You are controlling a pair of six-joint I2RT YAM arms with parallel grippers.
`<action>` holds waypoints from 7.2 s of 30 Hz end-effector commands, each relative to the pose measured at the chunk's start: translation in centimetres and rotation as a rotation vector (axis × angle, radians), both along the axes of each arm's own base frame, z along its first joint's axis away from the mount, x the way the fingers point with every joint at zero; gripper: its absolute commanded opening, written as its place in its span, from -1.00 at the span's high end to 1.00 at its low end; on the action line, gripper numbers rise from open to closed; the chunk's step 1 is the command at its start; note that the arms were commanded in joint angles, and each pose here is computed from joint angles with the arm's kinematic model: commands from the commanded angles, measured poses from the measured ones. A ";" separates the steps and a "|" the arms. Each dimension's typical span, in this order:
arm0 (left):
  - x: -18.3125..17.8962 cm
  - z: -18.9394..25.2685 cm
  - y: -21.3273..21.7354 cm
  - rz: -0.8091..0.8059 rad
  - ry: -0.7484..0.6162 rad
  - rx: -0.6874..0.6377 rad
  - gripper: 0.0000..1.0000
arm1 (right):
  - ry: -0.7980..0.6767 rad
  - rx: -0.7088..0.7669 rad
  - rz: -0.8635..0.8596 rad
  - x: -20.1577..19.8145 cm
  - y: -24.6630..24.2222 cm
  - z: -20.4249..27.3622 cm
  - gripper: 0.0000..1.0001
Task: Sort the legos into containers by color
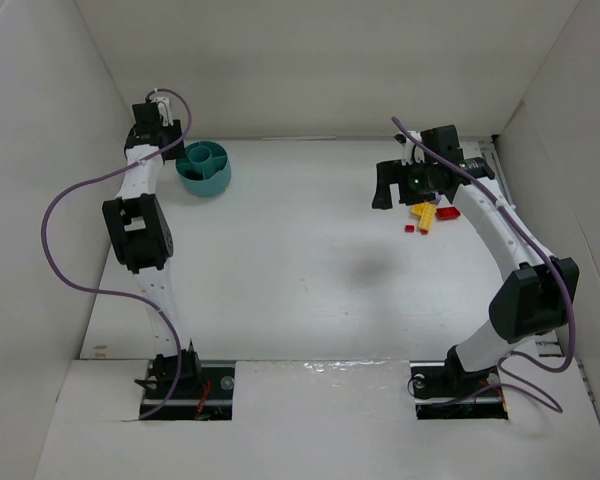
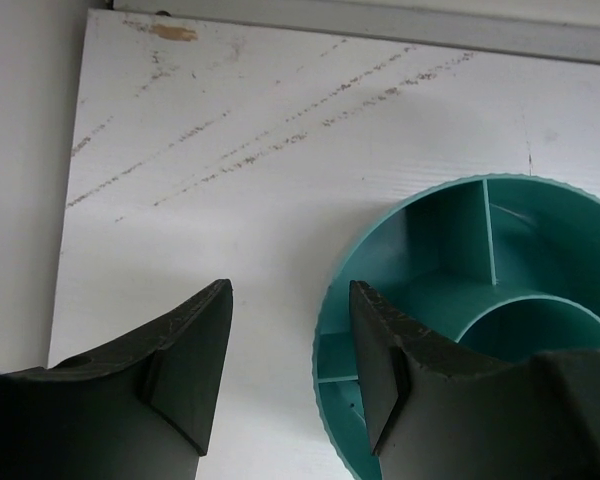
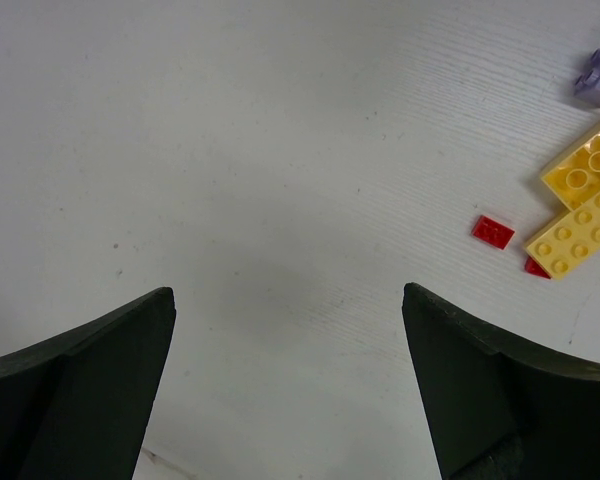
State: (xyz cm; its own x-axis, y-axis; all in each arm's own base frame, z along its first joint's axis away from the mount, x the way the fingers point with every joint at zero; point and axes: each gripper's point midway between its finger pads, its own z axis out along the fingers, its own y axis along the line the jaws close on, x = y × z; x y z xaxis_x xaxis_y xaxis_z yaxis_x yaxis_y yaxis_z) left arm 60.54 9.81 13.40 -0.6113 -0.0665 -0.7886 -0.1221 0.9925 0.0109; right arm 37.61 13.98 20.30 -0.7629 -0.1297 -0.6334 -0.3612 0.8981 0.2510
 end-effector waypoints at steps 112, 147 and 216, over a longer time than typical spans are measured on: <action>-12.1 2.1 -12.8 -0.603 0.131 -0.346 -0.19 | -0.068 -0.008 0.024 -0.8 -0.1 2.2 -1.00; -12.8 1.8 -11.0 -0.553 0.145 -0.265 -0.19 | -0.080 -0.005 0.037 -0.9 0.0 2.5 -1.00; -8.8 9.9 -4.1 -0.328 -0.423 0.141 -1.00 | -0.264 -0.023 0.245 7.4 -6.0 -3.2 -1.00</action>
State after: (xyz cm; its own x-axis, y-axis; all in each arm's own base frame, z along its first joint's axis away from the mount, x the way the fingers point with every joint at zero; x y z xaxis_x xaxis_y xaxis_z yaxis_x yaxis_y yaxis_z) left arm 49.64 5.01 19.70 -0.3191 0.1447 -0.9366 0.1723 0.9807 0.0928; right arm 44.30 7.74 16.78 -0.5727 -0.2343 -0.7855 -0.5302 0.8367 0.1370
